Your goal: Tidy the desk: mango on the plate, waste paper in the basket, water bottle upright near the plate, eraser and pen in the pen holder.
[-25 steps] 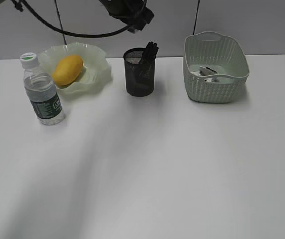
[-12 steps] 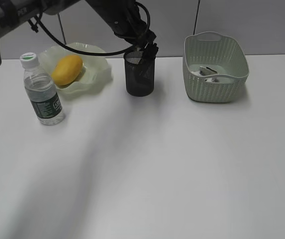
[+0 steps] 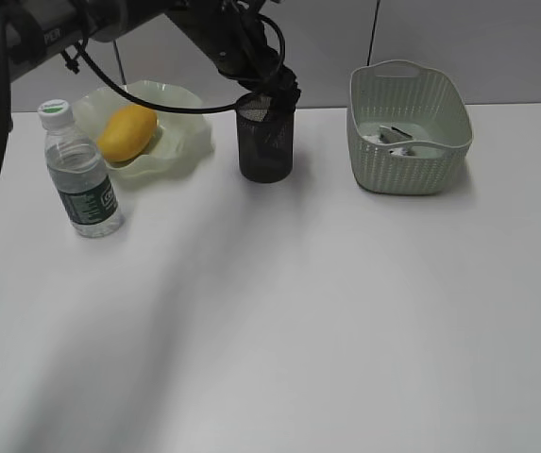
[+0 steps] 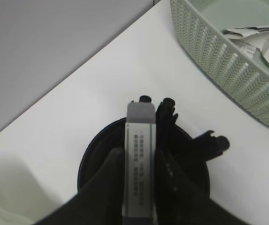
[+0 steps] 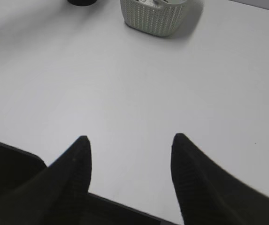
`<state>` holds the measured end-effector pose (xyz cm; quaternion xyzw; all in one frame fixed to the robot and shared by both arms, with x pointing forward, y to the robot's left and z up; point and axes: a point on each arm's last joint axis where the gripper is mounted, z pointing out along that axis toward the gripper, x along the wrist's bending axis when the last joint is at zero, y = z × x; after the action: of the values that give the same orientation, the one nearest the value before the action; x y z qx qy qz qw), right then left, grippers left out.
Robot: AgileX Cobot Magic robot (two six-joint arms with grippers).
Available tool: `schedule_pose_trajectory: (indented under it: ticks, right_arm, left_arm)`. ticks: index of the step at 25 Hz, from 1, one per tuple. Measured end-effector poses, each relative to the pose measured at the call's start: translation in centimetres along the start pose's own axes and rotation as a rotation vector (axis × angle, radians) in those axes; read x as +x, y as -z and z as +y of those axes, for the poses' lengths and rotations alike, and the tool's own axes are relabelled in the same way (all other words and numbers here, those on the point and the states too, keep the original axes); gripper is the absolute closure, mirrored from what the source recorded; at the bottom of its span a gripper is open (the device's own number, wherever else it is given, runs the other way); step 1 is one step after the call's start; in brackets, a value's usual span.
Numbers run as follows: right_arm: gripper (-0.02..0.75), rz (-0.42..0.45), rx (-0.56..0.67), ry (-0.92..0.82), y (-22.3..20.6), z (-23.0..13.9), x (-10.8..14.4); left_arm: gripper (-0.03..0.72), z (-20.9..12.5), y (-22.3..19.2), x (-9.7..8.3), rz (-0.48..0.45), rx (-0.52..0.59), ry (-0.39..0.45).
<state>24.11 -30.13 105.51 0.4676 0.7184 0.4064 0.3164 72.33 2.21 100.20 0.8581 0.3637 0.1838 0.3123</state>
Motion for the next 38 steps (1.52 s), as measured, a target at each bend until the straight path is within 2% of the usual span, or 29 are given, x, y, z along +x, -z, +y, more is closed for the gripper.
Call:
schedule_pose_trajectory:
  ticks: [3, 4, 8, 9, 11, 15, 20, 23, 30, 34, 38]
  right_arm:
    - [0.300, 0.000, 0.000, 0.000, 0.0, 0.0, 0.0]
    - [0.300, 0.000, 0.000, 0.000, 0.0, 0.0, 0.0]
    - [0.300, 0.000, 0.000, 0.000, 0.0, 0.0, 0.0]
    - [0.300, 0.000, 0.000, 0.000, 0.0, 0.0, 0.0]
    - [0.300, 0.000, 0.000, 0.000, 0.0, 0.0, 0.0]
    - [0.300, 0.000, -0.001, 0.000, 0.0, 0.0, 0.0]
    - [0.300, -0.001, -0.001, -0.001, 0.0, 0.0, 0.0]
    - [0.300, -0.001, -0.001, -0.001, 0.0, 0.0, 0.0]
    - [0.301, -0.001, -0.001, -0.001, 0.0, 0.0, 0.0]
    - [0.301, -0.001, -0.001, -0.001, 0.0, 0.0, 0.0]
    - [0.301, -0.002, -0.001, 0.000, 0.0, 0.0, 0.0]
  left_arm:
    - [0.531, -0.1, 0.0, 0.2, 0.003, 0.006, 0.000]
    - [0.500, -0.1, 0.0, 0.2, 0.003, 0.011, -0.001]
    - [0.223, -0.3, 0.0, 0.2, 0.004, 0.030, -0.007]
    - [0.172, -0.3, 0.0, 0.2, 0.003, 0.033, -0.007]
    - [0.132, -0.4, 0.0, 0.2, 0.001, 0.035, -0.005]
    - [0.113, -0.1, 0.5, 0.2, 0.002, 0.028, -0.005]
    - [0.117, 1.5, 3.8, 0.6, 0.014, -0.008, -0.005]
    - [0.123, 2.0, 6.3, 1.5, 0.013, -0.005, 0.062]
    - [0.127, 0.3, 11.1, 6.6, 0.058, 0.121, 0.275]
    - [0.131, -0.5, 14.5, 10.5, 0.129, 0.095, 0.405]
    - [0.186, -0.9, 18.7, 13.5, 0.262, 0.054, 0.434]
